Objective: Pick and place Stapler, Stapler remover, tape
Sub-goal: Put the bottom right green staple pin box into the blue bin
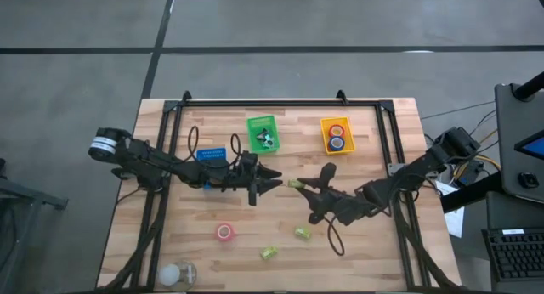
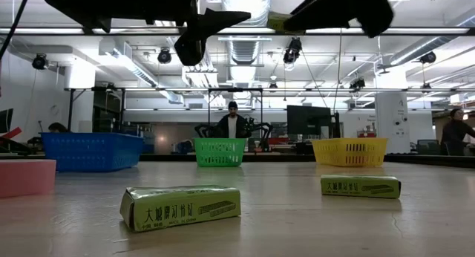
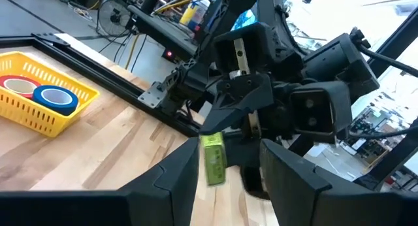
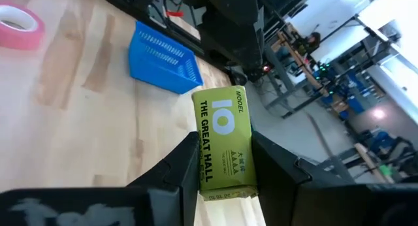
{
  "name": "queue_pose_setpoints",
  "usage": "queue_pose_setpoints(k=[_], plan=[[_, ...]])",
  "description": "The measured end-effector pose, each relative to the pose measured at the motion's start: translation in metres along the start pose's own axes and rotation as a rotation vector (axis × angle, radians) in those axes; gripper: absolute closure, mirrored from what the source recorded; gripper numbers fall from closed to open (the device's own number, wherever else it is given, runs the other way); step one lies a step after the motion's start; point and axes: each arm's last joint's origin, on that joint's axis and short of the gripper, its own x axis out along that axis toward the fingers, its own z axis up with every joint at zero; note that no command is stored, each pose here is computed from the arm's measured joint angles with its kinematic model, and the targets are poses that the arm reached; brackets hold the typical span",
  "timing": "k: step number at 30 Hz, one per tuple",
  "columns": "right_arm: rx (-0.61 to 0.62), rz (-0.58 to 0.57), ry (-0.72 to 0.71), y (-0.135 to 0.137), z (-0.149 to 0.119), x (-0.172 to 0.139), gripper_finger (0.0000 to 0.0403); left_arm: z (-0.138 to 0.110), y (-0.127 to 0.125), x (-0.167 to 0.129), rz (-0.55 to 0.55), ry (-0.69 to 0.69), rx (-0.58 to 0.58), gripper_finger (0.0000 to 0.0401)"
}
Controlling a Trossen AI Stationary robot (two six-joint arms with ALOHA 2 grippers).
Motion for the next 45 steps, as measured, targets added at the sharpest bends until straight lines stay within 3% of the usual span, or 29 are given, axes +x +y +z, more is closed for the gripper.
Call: queue_pose_setpoints(k=[10,26,31,39,45], plan=[[-0.072,-0.02,0.01,0.002,0.013,0.015,0.0291,-0.001,0.0,0.001,0.001,0.011,-0.015,0.0236],[-0.051,-0.023,0.001,-0.007,0.025,0.026,0.0289,-0.004,0.0,0.0,0.004,0.035,0.046,0.0239],[-0.03,0.003,-0.01,-0.006,0.025,0.026,0.0281,-0.007,0.002,0.001,0.013,0.049,0.066,0.0271],[-0.015,0.023,-0.012,-0.006,0.024,0.027,0.0285,-0.009,0.004,0.003,0.014,0.049,0.084,0.0357],[0.022,0.047,-0.026,-0.005,0.025,0.027,0.0258,-0.009,0.004,0.003,0.01,0.047,0.125,0.0359]])
